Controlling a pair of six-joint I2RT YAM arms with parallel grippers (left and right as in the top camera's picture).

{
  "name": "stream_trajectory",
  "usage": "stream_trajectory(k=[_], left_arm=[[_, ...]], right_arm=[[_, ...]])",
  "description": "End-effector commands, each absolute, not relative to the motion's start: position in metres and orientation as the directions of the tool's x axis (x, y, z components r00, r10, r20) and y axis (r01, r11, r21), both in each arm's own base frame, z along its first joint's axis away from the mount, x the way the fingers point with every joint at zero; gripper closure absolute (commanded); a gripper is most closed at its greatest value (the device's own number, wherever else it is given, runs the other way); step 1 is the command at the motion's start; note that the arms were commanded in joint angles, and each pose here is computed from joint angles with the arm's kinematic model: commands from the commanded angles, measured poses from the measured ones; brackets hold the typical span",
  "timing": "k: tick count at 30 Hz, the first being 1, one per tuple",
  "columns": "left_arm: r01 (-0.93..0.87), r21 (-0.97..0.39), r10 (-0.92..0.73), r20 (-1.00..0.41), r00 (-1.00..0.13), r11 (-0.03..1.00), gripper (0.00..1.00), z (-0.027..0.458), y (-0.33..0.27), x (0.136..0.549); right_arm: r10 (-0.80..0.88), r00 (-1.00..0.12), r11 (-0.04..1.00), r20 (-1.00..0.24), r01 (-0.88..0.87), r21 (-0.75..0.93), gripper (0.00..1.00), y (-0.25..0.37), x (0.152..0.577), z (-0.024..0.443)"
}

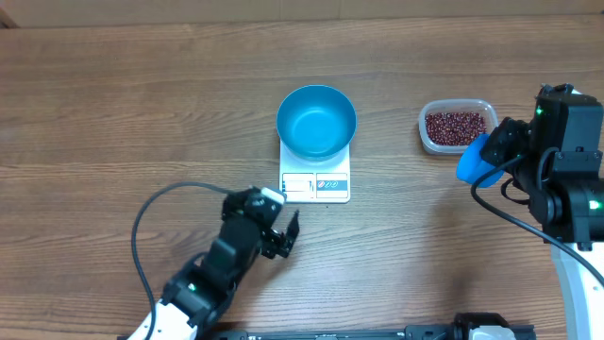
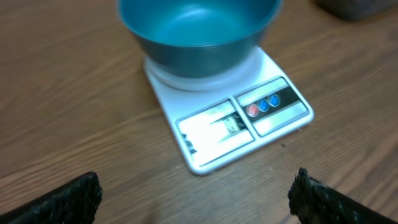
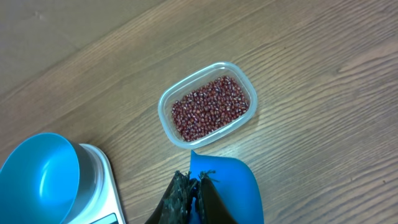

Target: Scoop item into bowl and weigh 150g on scale

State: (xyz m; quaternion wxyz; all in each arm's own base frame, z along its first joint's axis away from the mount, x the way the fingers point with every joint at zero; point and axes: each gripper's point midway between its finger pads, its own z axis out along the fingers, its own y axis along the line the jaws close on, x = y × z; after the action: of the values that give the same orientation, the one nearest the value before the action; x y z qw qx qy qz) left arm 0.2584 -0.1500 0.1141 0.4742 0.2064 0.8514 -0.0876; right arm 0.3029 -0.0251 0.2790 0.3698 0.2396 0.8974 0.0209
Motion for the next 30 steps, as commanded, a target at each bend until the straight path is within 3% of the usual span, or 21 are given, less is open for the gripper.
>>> stream_trajectory(k=[1,6,9,16,30], left_arm=[[0.386,-0.02,0.176,-0.868,-0.465,0.922,0.0,0.168,-0.146,0.277],[0.467,0.035,0.258,-0.869,-0.422,0.884,0.0,0.213,-0.149,0.279],[0.478,0.044,0.291,-0.842,-0.455,0.877,0.0,0.22,-0.148,0.277],[0.495,0.034,0.367,-0.715,-0.594,0.868,0.01,0.212,-0.151,0.277],[0.493,0.039,0.395,-0.654,-0.645,0.869,0.01,0.186,-0.156,0.289]], right_arm=[[0.446,-0.59,0.884,-0.673,0.41,0.227,0.96,-0.026,0.304,0.29],[0.446,-0.588,0.884,-0.675,0.409,0.228,0.96,-0.026,0.304,0.29],[0.446,-0.588,0.884,-0.674,0.409,0.228,0.96,-0.026,0.304,0.29],[0.447,-0.588,0.884,-0.674,0.409,0.229,0.96,-0.026,0.304,0.29],[0.446,-0.588,0.884,-0.674,0.409,0.228,0.96,-0.026,0.304,0.29]])
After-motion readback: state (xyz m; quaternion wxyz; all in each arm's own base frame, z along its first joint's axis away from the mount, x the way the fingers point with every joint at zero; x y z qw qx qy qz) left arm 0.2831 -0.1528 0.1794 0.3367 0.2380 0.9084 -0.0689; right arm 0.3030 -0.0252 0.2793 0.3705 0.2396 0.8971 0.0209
